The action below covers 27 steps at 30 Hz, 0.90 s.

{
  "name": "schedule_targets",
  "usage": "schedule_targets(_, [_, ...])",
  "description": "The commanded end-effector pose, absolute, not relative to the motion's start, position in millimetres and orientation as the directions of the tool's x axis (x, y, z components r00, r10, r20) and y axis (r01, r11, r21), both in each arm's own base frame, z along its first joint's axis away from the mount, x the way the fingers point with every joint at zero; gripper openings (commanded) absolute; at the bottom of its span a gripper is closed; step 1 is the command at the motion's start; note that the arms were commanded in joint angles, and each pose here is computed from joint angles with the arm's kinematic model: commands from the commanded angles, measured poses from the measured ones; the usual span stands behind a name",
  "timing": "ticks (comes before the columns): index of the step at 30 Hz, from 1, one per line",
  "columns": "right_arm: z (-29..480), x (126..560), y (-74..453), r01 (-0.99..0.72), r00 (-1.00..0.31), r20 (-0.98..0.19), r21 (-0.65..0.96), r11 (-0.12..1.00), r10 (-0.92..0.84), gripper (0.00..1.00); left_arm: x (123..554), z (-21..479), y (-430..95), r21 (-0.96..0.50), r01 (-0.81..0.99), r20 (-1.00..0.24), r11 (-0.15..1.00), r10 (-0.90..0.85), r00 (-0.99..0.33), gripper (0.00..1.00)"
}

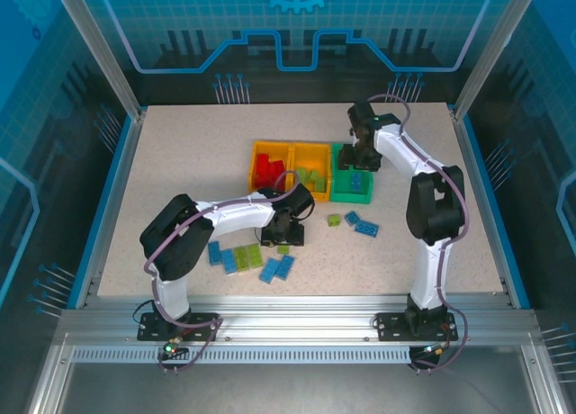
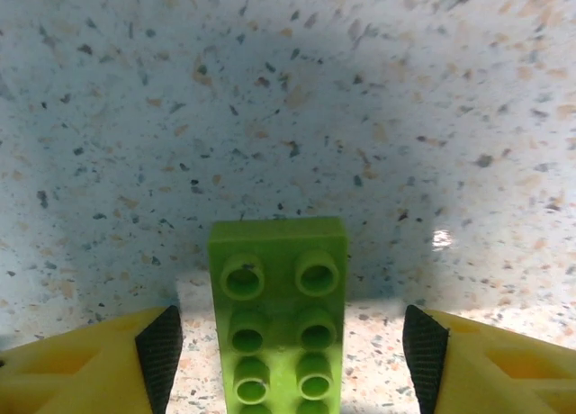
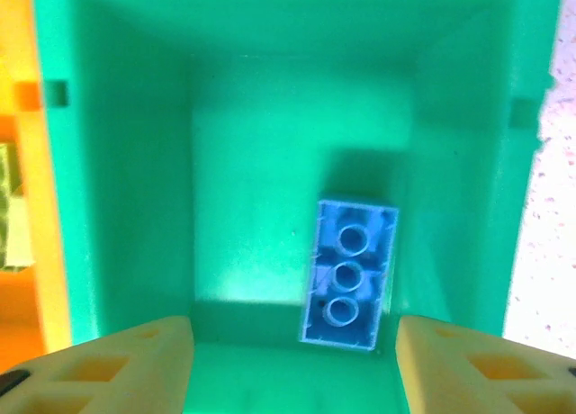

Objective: Sort the legos into containers by color

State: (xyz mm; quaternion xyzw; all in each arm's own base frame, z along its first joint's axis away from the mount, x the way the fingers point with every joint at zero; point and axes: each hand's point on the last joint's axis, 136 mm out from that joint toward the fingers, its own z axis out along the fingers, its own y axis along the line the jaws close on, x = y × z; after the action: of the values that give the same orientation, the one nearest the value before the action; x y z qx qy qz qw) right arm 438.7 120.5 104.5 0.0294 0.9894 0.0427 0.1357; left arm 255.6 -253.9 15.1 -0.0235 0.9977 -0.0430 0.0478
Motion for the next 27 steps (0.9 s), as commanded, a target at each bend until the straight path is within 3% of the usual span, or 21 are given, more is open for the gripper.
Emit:
schedule_targets(1, [134, 431, 119, 0.046, -0.943, -0.322, 0.136, 0.990, 0.088, 0.64, 251, 12, -254, -0.072, -0.065, -0.068, 0.995, -0.069, -0.995, 0.64])
schedule_targets(10, [139, 389, 108, 0.042, -0.937, -0.340, 0.129, 0.991, 0.084, 0.67, 260, 8, -263, -0.093, -0.064, -0.080, 0.994, -0.072, -0.994, 0.39])
schedule_targets(19, [112, 336, 103, 0.002, -0.957, -0.286, 0.146, 0.989, 0.044, 0.70, 296, 59, -272, -0.133, -0.022, -0.197, 0.991, -0.049, -0.979, 0.37])
schedule_targets(27, [83, 294, 104, 0.020, -0.969, -0.237, 0.191, 0.981, 0.066, 0.74, 365, 117, -283, -0.208, 0.023, -0.309, 0.978, -0.043, -0.950, 0.37])
